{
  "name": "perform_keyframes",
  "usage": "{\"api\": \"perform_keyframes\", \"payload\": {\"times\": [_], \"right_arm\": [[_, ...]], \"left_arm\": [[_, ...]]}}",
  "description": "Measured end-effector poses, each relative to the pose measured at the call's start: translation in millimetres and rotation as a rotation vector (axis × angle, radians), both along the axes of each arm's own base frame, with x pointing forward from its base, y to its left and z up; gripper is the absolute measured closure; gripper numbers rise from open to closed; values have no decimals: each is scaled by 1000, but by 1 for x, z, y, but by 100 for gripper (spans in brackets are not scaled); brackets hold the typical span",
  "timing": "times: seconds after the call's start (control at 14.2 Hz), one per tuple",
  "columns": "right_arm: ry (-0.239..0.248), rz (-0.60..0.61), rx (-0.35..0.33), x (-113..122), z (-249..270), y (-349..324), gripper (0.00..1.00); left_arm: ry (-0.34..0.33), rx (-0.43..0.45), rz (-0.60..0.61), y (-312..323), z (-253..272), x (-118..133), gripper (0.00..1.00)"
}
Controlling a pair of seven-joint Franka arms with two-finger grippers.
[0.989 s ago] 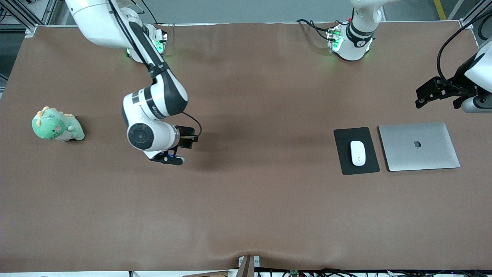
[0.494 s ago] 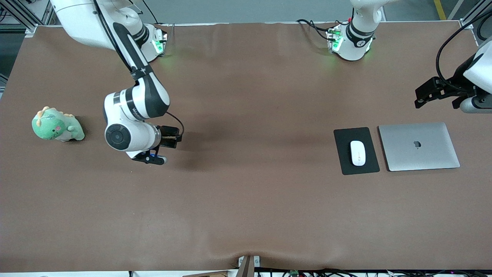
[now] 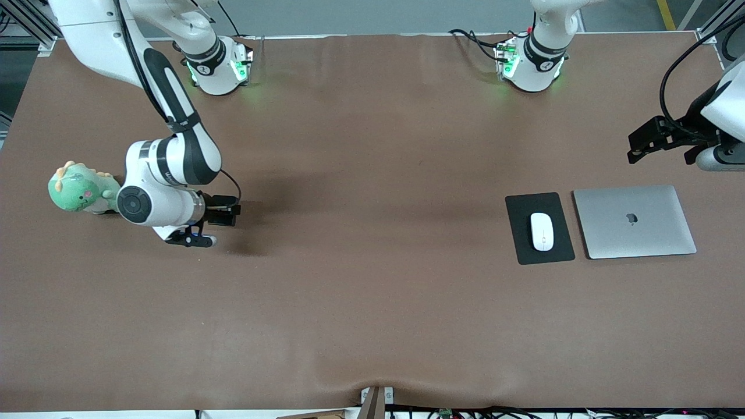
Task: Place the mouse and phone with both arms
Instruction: 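Carry the black phone with the right gripper toward the green plush toy, then lower the phone onto the table beside the plush toy and open the right gripper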
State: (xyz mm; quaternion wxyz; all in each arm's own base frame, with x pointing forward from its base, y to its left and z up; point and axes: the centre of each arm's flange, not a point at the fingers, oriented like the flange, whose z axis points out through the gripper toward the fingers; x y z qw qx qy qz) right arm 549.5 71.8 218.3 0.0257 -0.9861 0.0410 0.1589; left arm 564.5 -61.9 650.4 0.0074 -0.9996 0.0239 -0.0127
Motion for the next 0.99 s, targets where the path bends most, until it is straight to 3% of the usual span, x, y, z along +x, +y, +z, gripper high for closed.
{"api": "perform_keyframes", "payload": {"times": [0.64, 0.99], "right_arm": [[19, 21, -53, -15, -10, -107, 20], [-28, 61, -61, -40, -30, -150, 20]], "left_arm": [[0, 0, 0, 0, 0, 0, 0], [0, 0, 0, 0, 0, 0, 0]]}}
